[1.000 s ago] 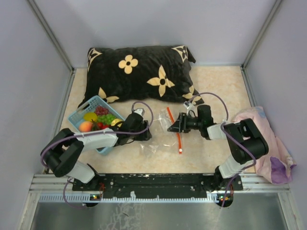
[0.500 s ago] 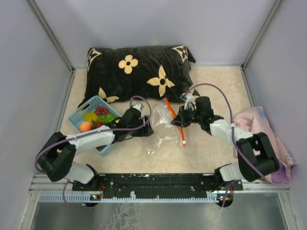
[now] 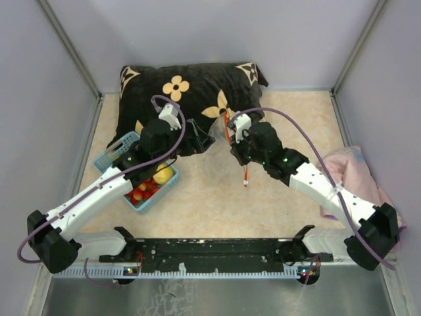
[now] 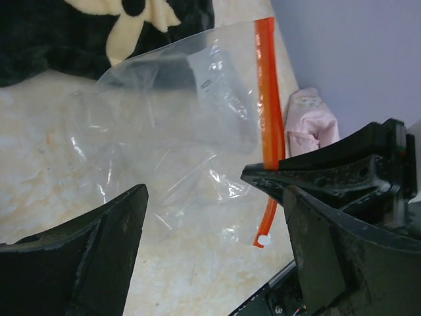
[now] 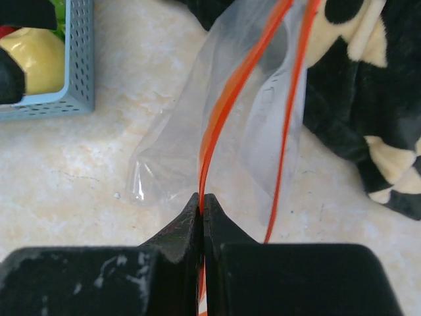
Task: Place the food in the zip-top bag and seal the zipper
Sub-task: Pick up the zipper food storage bag at the center of the board.
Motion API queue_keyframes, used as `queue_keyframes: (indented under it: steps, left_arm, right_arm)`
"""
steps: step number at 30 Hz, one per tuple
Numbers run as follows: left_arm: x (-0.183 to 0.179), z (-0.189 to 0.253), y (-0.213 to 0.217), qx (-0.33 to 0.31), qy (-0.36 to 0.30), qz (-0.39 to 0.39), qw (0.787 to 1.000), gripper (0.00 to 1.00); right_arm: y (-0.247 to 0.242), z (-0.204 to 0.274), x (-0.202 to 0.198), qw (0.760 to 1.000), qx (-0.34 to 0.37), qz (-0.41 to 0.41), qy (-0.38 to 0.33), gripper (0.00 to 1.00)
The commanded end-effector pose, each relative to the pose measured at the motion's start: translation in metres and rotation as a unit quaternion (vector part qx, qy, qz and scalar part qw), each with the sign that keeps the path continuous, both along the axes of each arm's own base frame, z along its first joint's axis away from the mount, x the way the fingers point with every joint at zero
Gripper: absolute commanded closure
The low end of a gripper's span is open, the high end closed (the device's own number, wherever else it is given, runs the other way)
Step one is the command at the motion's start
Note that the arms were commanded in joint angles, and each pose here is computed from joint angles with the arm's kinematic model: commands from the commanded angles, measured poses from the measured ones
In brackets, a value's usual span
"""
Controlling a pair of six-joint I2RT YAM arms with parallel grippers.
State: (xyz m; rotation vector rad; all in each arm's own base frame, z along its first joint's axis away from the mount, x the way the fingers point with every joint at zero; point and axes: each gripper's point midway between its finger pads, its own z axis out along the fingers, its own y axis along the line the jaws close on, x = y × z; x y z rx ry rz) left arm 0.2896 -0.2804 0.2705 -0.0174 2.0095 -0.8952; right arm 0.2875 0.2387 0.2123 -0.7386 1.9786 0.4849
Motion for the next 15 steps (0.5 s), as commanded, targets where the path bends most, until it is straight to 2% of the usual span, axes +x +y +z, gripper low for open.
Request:
queue_keyframes:
  steps: [1, 15]
  left_arm:
    - [-0.004, 0.021, -0.006, -0.034, 0.004, -0.011, 0.999, 0.10]
    - [0.001, 0.020, -0.018, -0.076, 0.013, -0.014, 0.997, 0.09]
  right_arm:
    - [-0.010, 0.031, 0.008, 0.993, -0.076, -0.042, -0.077, 1.00]
    - [0.044, 0.038, -0.011, 0.992, -0.080, -0.010, -0.096, 1.00]
